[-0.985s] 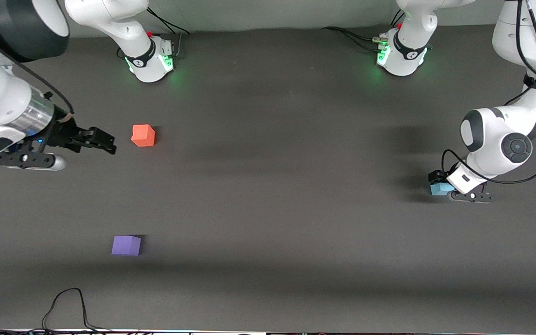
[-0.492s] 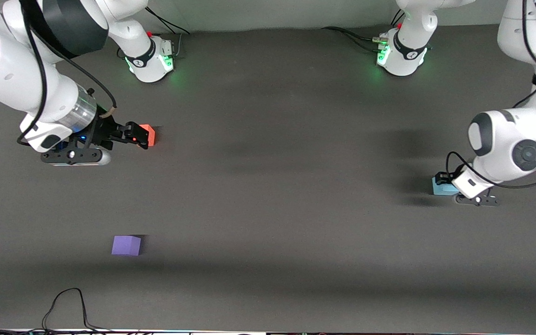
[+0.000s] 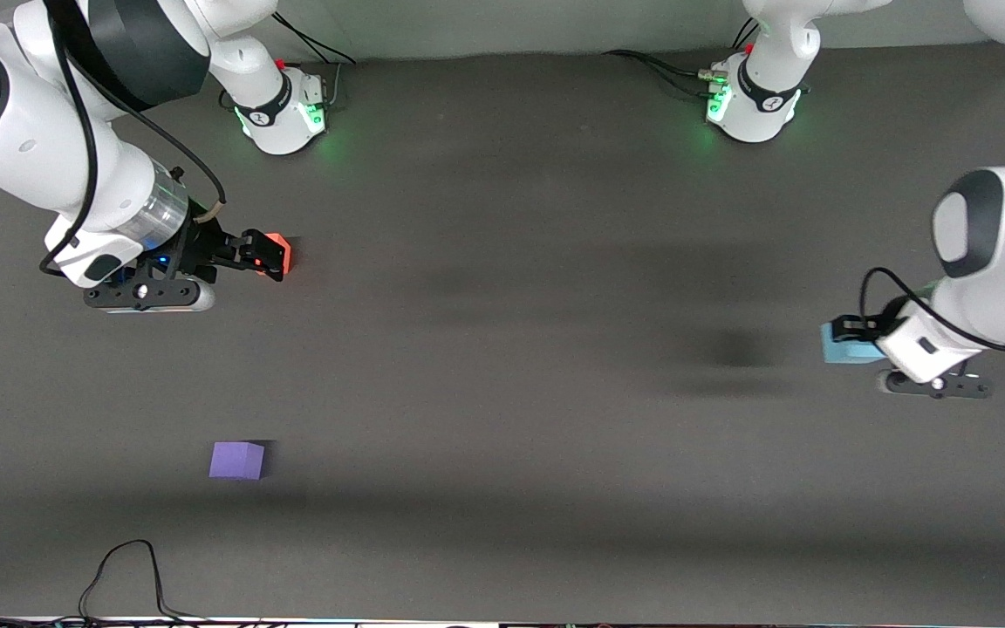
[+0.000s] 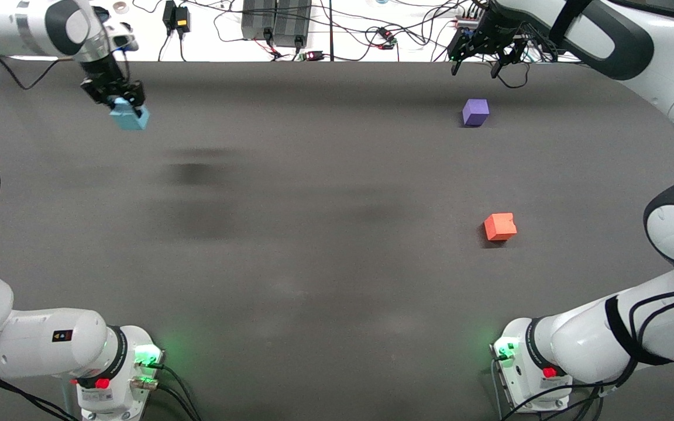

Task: Place blue block between orange and purple blocks
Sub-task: 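Grasp the blue block with the left gripper while the right gripper advances, then carry the blue block with the left gripper toward the table middle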

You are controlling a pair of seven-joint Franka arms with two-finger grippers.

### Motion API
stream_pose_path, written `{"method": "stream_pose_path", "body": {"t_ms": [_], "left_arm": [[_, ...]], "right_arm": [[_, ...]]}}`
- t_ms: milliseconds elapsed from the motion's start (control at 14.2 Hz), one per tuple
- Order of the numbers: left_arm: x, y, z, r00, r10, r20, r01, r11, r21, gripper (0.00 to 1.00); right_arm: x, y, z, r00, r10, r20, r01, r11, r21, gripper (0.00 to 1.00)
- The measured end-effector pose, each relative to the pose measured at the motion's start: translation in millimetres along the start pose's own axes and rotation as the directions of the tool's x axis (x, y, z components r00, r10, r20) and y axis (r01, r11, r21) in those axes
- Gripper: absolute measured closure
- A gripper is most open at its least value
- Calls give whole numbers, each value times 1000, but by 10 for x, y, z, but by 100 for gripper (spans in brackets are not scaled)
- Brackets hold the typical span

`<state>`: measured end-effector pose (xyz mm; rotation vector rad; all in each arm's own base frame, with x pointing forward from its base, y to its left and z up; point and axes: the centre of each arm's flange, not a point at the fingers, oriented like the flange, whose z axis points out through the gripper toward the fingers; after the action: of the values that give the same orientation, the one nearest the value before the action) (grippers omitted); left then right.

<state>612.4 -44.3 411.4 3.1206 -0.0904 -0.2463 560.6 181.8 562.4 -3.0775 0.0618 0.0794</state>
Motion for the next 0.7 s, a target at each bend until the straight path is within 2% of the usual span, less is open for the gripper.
{"method": "stream_pose_path", "body": {"t_ms": [422, 704], "left_arm": [[-282, 2481, -106, 997, -68, -39, 67, 997, -22, 41], [-556, 4046, 523, 991, -95, -92, 94, 995, -18, 41]], "right_arm": [[-1, -21, -10, 1000, -3, -3, 3, 1000, 1, 0], [17, -27, 20, 1000, -3, 1, 3, 1000, -1, 0]]}}
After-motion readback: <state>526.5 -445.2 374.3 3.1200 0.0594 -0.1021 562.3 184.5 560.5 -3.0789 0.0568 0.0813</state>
